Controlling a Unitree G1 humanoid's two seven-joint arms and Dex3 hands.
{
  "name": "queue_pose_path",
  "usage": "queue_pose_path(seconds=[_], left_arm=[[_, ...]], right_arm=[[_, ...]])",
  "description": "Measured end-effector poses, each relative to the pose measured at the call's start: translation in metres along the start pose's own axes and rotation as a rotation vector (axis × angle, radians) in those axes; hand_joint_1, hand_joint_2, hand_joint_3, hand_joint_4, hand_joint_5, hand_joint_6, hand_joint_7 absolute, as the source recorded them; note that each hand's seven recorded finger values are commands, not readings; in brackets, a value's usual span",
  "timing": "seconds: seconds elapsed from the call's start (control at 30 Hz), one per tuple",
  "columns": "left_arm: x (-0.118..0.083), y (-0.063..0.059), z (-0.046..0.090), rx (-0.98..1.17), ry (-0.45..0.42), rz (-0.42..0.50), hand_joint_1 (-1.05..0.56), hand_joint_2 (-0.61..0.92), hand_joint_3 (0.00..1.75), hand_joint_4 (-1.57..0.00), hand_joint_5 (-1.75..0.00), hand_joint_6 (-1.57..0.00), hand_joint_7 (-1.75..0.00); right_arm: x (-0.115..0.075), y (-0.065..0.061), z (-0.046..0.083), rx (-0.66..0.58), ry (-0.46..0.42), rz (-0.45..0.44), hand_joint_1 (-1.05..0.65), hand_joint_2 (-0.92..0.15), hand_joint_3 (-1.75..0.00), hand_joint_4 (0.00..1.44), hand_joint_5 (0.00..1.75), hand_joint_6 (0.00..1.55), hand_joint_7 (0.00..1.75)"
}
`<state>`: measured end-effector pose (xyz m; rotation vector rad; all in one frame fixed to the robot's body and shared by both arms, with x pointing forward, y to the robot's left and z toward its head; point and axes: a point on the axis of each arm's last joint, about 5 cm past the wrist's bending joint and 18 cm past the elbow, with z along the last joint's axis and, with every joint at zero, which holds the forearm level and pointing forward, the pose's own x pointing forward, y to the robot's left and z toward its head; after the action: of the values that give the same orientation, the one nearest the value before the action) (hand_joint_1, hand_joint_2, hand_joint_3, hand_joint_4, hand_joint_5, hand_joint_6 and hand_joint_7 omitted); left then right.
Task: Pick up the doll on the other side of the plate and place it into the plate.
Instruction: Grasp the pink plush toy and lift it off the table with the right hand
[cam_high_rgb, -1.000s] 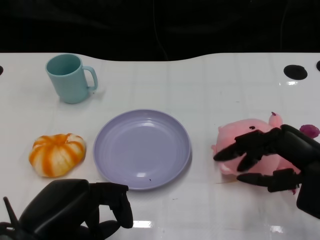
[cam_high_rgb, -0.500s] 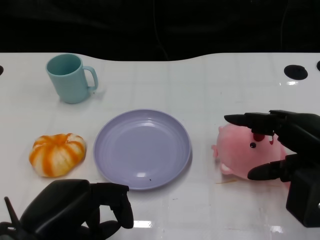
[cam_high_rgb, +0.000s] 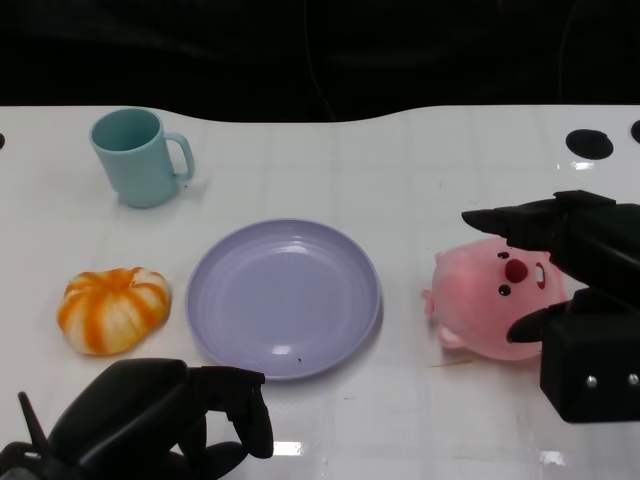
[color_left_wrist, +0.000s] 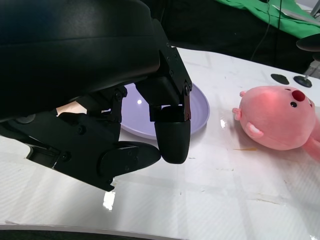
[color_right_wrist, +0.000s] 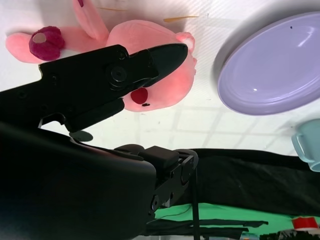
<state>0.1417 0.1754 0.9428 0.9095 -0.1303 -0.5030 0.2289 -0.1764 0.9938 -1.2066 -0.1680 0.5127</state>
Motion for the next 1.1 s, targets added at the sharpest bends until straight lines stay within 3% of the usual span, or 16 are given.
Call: queue_pose_path(seconds=[0.47, 1.1], left_arm=[[-0.001, 0.001, 0.003, -0.006, -0.001, 0.011, -0.17, 0.69, 0.72, -0.72, -1.46, -0.77, -1.12], [-0.001, 0.001, 0.004, -0.007, -0.001, 0.013, -0.18, 0.68, 0.74, -0.73, -1.44, -0.78, -1.10]], right_arm=[[0.032, 0.019, -0.013, 0.015, 0.062, 0.152, -0.68, -0.92, -0.05, 0.17, 0.33, 0.37, 0.02], [0.059, 0.022, -0.016, 0.026, 0.128, 0.196, -0.65, -0.92, -0.15, 0.23, 0.25, 0.36, 0.01]])
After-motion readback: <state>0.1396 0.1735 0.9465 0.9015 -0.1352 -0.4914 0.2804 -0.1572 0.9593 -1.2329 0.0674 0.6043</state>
